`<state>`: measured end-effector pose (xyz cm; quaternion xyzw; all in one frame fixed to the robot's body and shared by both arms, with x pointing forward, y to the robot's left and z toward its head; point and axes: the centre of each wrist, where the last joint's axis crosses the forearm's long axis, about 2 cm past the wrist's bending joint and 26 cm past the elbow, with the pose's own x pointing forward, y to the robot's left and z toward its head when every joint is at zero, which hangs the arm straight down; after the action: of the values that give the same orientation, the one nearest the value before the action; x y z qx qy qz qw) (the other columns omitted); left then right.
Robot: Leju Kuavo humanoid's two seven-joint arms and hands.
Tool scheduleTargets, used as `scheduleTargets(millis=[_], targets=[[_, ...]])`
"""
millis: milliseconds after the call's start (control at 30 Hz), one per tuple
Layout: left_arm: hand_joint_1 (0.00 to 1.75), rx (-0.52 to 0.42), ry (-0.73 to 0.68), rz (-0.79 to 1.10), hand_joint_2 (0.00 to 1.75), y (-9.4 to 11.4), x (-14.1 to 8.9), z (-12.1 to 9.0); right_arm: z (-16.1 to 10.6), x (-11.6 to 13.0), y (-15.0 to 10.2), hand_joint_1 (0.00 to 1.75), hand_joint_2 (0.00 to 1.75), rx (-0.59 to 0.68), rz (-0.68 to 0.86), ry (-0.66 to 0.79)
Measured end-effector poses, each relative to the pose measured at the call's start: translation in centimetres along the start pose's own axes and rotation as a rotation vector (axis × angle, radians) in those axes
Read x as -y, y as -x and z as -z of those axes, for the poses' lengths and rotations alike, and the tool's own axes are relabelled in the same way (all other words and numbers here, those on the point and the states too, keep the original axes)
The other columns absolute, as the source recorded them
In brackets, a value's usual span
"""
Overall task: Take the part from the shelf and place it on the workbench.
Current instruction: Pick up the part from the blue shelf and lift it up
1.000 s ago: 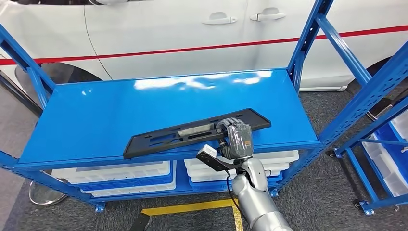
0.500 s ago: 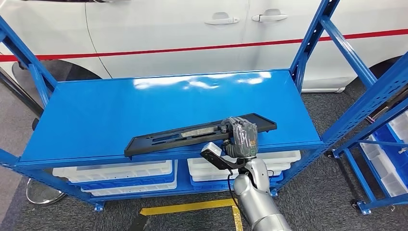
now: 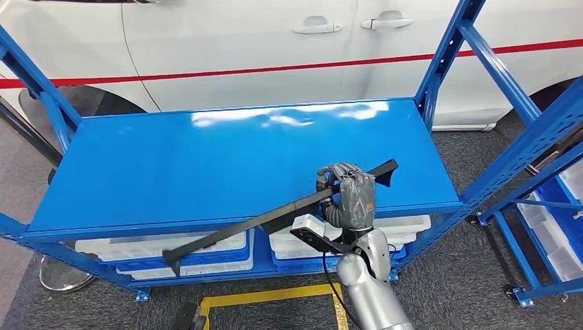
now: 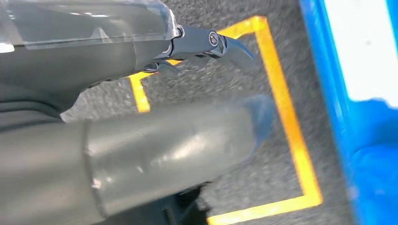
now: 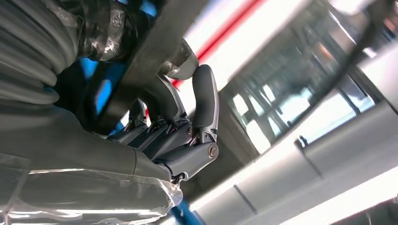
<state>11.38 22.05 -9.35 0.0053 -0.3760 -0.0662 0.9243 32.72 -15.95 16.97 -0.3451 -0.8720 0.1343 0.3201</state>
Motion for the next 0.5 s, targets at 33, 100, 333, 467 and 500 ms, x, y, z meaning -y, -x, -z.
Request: scheduleTargets(millis=[33,100,333,467,500], targets=[[0.0,0.009,-0.02,0.006,1.75,0.0,-0.1,0.0,0.4,0.4,-1.1,1.75,1.75,0.035,0.015,0.023],[0.0,0.024,-0.047,0.025,1.75,0.0,-0.2,0.0,1.1,1.1,-3.2,1.75,1.75,0.105,0.048,0.057],[0.0,0.057,-0.066,0.043,1.75,0.3,-0.3,-0.2,1.2,2.4,-6.5,1.75,1.75,0.238,0.111,0.092],[0.0,0.059,-0.064,0.045,0.44,0.2,-0.2,-0.1,1.4,2.8,-6.8,1.75,1.75,0.262,0.121,0.106],[0.0,0.055,-0.057,0.04,0.0,0.3,-0.1,-0.2,1.5,2.9,-6.9,1.75,1.75,0.265,0.125,0.108]])
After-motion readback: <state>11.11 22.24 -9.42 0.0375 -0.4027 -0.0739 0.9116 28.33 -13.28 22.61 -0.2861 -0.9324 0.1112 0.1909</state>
